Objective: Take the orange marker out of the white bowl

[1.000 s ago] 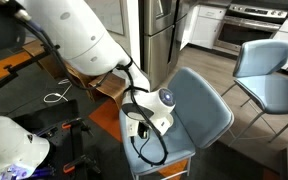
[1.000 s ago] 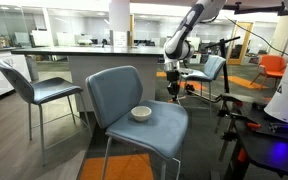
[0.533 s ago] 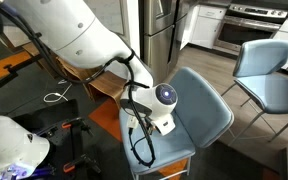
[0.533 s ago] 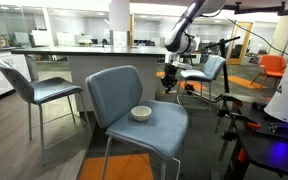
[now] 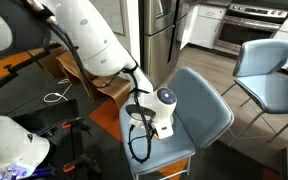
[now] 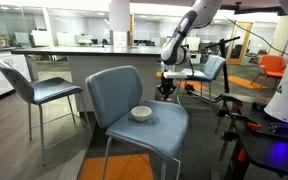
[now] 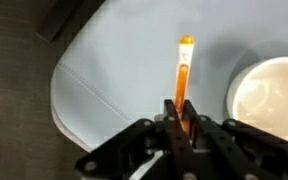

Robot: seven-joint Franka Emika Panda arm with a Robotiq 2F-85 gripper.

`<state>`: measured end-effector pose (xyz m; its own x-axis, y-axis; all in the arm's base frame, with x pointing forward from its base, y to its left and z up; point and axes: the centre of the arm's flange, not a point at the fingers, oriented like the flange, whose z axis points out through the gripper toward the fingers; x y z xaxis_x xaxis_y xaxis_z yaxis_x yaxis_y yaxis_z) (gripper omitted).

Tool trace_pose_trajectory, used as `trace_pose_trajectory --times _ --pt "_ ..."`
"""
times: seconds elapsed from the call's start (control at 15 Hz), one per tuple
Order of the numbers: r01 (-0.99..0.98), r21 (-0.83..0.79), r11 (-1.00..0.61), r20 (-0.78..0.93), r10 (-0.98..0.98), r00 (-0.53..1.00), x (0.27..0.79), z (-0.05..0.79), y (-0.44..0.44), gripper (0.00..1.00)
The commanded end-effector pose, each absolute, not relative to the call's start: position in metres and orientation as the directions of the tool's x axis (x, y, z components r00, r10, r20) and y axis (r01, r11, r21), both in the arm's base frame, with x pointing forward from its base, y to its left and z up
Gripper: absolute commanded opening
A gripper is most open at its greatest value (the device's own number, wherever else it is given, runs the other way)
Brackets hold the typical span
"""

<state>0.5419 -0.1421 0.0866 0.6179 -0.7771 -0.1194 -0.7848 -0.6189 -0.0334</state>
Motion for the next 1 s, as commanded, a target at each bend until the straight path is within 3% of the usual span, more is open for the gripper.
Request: trace_pose_trajectory --times 0.0,0.53,0.6,0.93 --pt "-0.801 0.02 -0.598 -0.103 -0.798 0.593 0.558 0.072 -0.13 0.03" --pt "-0.872 0.123 -0.474 -0.049 -0.881 0.471 0.562 0.028 -0.105 0.03" --pt "-0.872 0.131 -0.471 -0.043 -0.882 0.47 0.563 0.025 -0.102 0.31" --pt "-0.881 0.153 -0.447 0.026 -0.89 0.456 0.561 0.036 -0.089 0.67"
